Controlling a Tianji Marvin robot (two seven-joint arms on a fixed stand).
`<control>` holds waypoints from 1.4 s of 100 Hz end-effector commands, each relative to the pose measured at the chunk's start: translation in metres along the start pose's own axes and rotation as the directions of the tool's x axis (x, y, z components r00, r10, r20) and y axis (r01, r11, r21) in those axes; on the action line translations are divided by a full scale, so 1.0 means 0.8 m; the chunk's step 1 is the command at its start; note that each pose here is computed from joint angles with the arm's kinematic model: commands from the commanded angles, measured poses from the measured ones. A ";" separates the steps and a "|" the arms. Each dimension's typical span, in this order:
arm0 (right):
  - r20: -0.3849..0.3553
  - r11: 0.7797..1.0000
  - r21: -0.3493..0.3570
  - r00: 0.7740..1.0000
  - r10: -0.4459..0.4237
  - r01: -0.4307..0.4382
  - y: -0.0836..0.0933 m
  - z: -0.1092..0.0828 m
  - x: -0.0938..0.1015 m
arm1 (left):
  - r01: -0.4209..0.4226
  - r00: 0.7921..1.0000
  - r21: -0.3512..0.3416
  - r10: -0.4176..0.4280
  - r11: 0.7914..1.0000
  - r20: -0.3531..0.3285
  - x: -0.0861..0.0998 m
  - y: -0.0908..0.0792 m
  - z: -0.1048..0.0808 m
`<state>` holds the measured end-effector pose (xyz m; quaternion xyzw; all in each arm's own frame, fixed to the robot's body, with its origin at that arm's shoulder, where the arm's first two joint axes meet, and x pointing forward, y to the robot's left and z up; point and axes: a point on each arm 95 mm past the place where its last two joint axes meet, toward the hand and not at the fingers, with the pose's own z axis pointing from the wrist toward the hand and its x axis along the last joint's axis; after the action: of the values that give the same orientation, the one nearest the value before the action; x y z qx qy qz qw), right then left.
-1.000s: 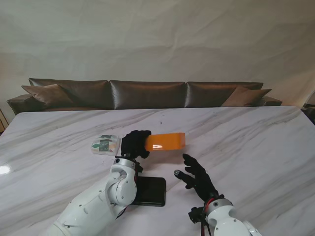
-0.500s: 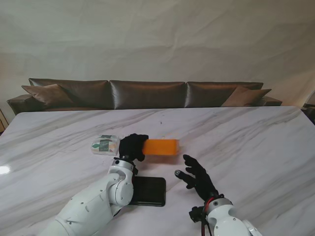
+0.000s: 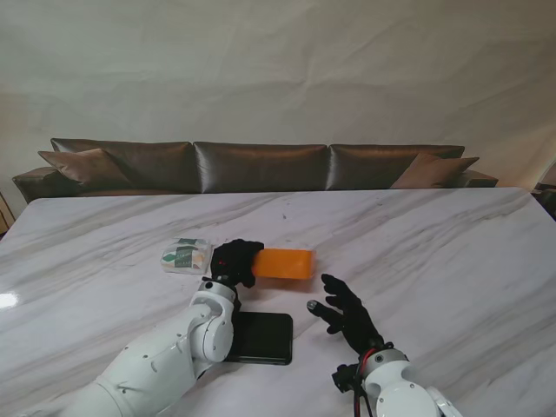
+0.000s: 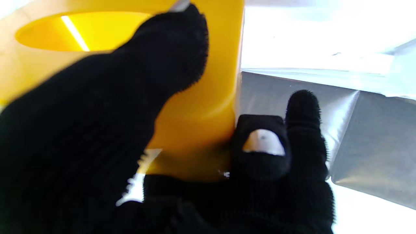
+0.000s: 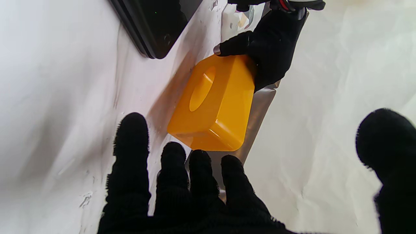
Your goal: Refill a tissue box and feed the first sheet
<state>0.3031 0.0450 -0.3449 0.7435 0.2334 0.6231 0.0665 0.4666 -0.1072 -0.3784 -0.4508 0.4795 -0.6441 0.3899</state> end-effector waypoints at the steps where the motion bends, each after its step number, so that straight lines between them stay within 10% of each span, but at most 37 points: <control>1: 0.003 1.000 0.018 1.000 0.004 -0.004 -0.004 -0.001 -0.001 | -0.011 1.000 -0.034 0.011 0.999 0.004 -0.003 0.003 -0.005; 140: 0.013 1.000 0.019 1.000 0.017 -0.017 -0.004 -0.006 -0.004 | -0.024 1.000 -0.224 0.018 0.974 -0.025 0.011 -0.002 -0.039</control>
<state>0.2996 0.0437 -0.3479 0.7486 0.2289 0.6193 0.0614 0.4379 -0.1005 -0.3805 -0.4729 0.5596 -0.5841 0.3493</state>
